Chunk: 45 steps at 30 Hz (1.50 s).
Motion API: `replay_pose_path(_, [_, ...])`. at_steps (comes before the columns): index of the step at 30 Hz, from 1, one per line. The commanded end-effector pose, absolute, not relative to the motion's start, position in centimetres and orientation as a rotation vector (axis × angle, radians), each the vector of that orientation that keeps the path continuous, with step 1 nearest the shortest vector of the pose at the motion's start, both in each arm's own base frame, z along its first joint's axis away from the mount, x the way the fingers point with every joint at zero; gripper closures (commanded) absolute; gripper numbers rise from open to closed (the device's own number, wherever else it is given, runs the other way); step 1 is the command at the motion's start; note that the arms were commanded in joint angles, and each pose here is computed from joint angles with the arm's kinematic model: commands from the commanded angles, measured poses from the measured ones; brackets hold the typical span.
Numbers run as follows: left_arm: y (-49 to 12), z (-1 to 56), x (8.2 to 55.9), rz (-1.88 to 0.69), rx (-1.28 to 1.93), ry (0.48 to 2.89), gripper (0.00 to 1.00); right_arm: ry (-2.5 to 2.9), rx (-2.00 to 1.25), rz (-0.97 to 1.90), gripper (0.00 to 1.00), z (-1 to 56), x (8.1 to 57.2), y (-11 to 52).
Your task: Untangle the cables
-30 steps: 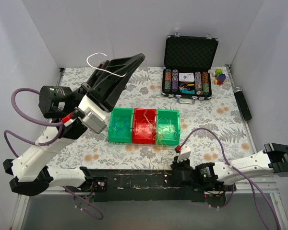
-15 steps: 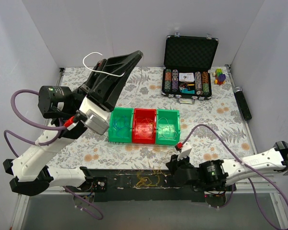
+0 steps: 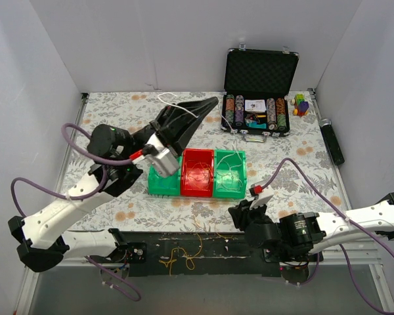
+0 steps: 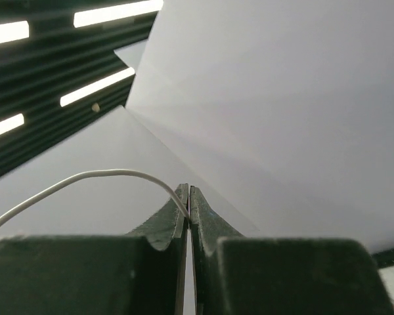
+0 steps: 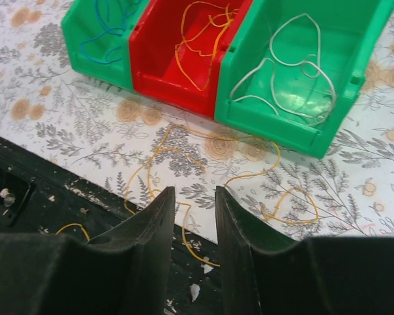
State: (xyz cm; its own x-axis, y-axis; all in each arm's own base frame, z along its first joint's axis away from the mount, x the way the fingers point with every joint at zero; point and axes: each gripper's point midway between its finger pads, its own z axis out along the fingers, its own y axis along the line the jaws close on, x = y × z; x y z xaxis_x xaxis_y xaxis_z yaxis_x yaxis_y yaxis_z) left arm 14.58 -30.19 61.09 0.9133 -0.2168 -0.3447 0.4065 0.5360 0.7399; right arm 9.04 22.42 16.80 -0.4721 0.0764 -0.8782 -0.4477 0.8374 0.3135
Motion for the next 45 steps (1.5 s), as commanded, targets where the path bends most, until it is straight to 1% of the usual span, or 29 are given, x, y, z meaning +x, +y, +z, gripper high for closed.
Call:
replay_pose_path(1, [-31.2,58.2,18.7,-0.376,0.859,0.427,1.0,1.98,-0.248,0.639,0.62,17.1,7.7,21.0])
replay_pose_path(5, [-33.3,54.7,21.9,-0.37,0.848,0.554,1.0,2.037,-0.17,0.566,0.61,15.6,7.8,18.9])
replay_pose_path(11, [-36.4,49.6,24.4,-0.383,0.884,0.635,1.0,2.058,-0.113,0.463,0.62,14.7,8.0,16.7])
replay_pose_path(18, [-38.9,43.8,27.4,-0.402,0.92,0.752,1.0,2.035,-0.067,0.524,0.62,15.4,8.2,16.8])
replay_pose_path(29, [-40.2,34.7,31.1,-0.36,1.042,0.884,1.0,1.991,-0.053,0.591,0.63,17.5,8.6,17.0])
replay_pose_path(35, [-40.5,32.7,32.2,-0.338,1.073,0.914,1.0,1.974,-0.025,0.615,0.64,17.7,9.0,16.7])
replay_pose_path(39, [-41.6,29.7,32.5,-0.355,1.148,0.976,1.0,1.963,-0.017,0.625,0.63,17.9,9.1,16.7])
replay_pose_path(40, [-41.9,29.4,32.8,-0.357,1.166,0.992,0.99,1.961,-0.017,0.626,0.63,18.0,9.1,16.7])
replay_pose_path(42, [-42.4,28.3,33.0,-0.363,1.202,1.03,0.85,1.961,-0.023,0.624,0.62,18.2,9.1,16.8])
replay_pose_path(44, [-42.8,27.3,32.8,-0.381,1.247,1.061,0.67,1.961,-0.036,0.617,0.61,18.3,9.0,17.0])
replay_pose_path(45, [-42.9,26.7,32.8,-0.39,1.273,1.08,0.64,1.96,-0.042,0.613,0.6,18.4,9.0,17.1])
